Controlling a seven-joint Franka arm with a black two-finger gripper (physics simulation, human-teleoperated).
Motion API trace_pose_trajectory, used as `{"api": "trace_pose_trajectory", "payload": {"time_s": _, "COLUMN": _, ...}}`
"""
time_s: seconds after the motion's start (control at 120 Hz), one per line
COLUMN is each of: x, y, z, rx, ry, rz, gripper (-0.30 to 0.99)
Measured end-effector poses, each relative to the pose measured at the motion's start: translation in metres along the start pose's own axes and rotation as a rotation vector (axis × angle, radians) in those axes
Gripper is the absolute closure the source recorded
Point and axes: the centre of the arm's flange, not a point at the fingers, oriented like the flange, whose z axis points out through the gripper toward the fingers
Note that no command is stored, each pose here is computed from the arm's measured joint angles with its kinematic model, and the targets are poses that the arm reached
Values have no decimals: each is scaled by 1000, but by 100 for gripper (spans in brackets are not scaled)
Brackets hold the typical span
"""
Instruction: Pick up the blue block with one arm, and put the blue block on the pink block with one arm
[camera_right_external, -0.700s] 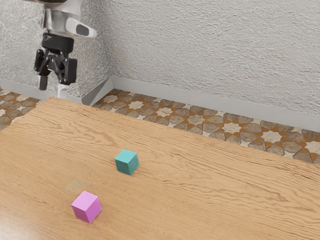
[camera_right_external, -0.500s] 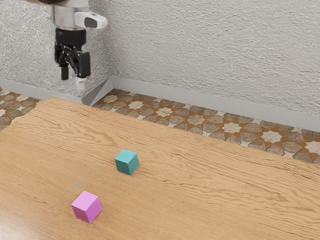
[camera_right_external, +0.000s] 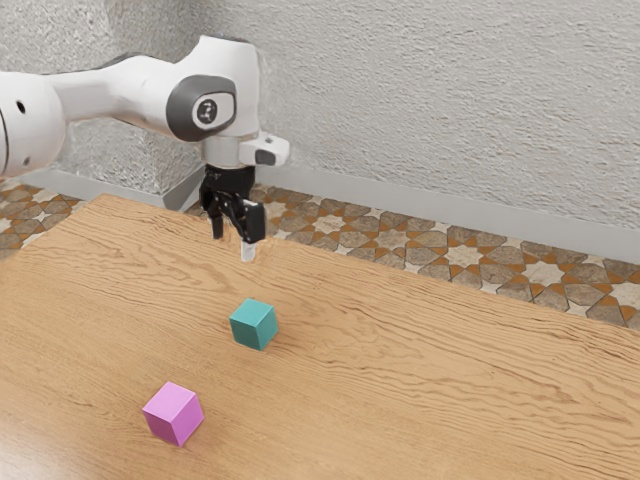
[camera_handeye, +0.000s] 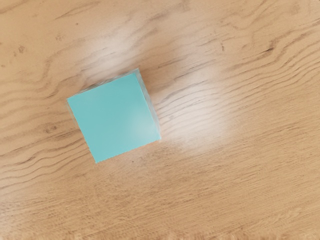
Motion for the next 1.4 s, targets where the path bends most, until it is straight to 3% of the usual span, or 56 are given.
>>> {"api": "trace_pose_trajectory", "payload": {"time_s": 0.05, "x": -45, "y": 2, "z": -19, "rx": 40, "ry": 55, "rz": -67, "gripper": 0}}
{"api": "trace_pose_trajectory", "payload": {"time_s": 0.108, "x": -74, "y": 11, "z": 8, "rx": 57, "ry": 85, "rz": -132, "gripper": 0}}
{"api": "trace_pose_trajectory", "payload": {"time_s": 0.267, "x": -55, "y": 21, "z": 81, "rx": -55, "ry": 174, "rz": -255, "gripper": 0}}
{"api": "trace_pose_trajectory", "payload": {"time_s": 0.375, "x": -37, "y": -6, "z": 121, "rx": -122, "ry": 221, "rz": -374, "gripper": 0}}
{"api": "trace_pose_trajectory", "payload": {"time_s": 0.492, "x": 1, "y": -21, "z": 143, "rx": -117, "ry": 267, "rz": -389, "gripper": 0}}
{"api": "trace_pose_trajectory", "payload": {"time_s": 0.583, "x": 7, "y": -28, "z": 134, "rx": -90, "ry": 309, "rz": -384, "gripper": 0}}
{"api": "trace_pose_trajectory", "payload": {"time_s": 0.767, "x": 6, "y": -45, "z": 146, "rx": -52, "ry": 279, "rz": -343, "gripper": 0}}
{"api": "trace_pose_trajectory", "payload": {"time_s": 1.1, "x": 20, "y": -47, "z": 159, "rx": -61, "ry": 243, "rz": -249, "gripper": 0}}
{"api": "trace_pose_trajectory", "payload": {"time_s": 1.4, "x": 4, "y": -43, "z": 170, "rx": -63, "ry": 204, "rz": -243, "gripper": 0}}
